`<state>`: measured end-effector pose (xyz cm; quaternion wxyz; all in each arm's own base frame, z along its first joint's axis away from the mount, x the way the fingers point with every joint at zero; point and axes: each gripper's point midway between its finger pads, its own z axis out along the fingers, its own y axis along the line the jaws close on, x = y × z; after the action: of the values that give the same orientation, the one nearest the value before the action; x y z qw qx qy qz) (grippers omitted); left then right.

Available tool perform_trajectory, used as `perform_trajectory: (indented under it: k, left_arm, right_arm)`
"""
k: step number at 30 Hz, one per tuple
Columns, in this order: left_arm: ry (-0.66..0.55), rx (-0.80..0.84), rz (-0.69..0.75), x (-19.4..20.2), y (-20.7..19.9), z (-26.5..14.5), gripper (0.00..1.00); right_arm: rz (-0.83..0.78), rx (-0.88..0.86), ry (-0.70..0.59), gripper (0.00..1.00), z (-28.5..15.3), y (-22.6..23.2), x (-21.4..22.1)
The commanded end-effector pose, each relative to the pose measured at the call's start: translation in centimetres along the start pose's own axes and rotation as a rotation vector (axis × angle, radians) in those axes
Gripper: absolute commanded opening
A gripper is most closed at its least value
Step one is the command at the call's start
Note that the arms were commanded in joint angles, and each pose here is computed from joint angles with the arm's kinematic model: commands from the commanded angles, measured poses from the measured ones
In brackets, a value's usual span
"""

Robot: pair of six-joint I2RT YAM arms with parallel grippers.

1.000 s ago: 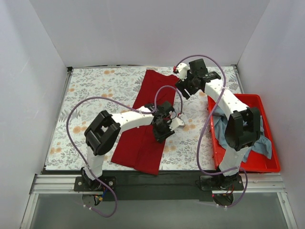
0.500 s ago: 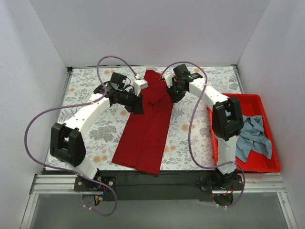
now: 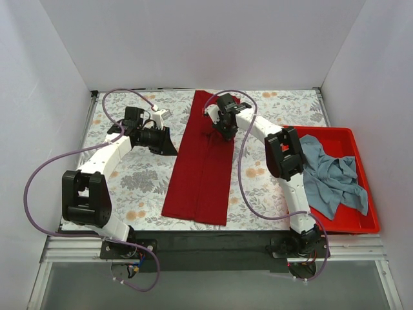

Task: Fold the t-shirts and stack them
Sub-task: Fold the tshirt

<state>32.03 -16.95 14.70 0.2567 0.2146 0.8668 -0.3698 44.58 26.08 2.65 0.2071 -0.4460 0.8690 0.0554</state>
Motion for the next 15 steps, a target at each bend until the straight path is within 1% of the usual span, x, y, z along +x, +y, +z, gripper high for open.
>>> perform_trajectory:
  k: [1,4,7,9,12,13,14,15]
  left_arm:
    - [-0.061,-0.052,0.012,-1.0,0.4,-0.6,0.21]
    - [-0.052,-0.086,-0.012,-0.7,1.9,-0.1,0.21]
    - [-0.046,-0.101,-0.031,-0.7,3.0,0.4,0.21]
    - [-0.053,-0.099,-0.016,-1.4,3.1,0.5,0.21]
    - [-0.084,-0.075,0.042,-2.9,2.4,0.0,0.24]
    - [-0.099,-0.075,0.081,-3.5,2.2,-0.3,0.25]
    - [-0.131,-0.073,0.129,-4.6,1.4,-1.1,0.29]
    - [-0.153,-0.067,0.162,-5.3,0.8,-1.7,0.31]
  right_arm:
    - [-0.009,0.169,-0.011,0.10,2.2,-6.4,-0.4]
    - [-0.021,0.214,-0.052,0.11,2.5,-8.3,-1.9]
    - [-0.032,0.218,-0.092,0.13,2.6,-8.6,-2.9]
    - [-0.028,0.230,-0.114,0.16,2.1,-9.0,-3.6]
    - [-0.029,0.235,-0.186,0.29,-0.3,-9.3,-5.8]
    - [-0.031,0.245,-0.233,0.46,-2.9,-9.4,-7.2]
    - [-0.035,0.241,-0.258,0.54,-4.3,-9.2,-7.7]
    - [-0.046,0.219,-0.294,0.58,-5.7,-8.6,-8.5]
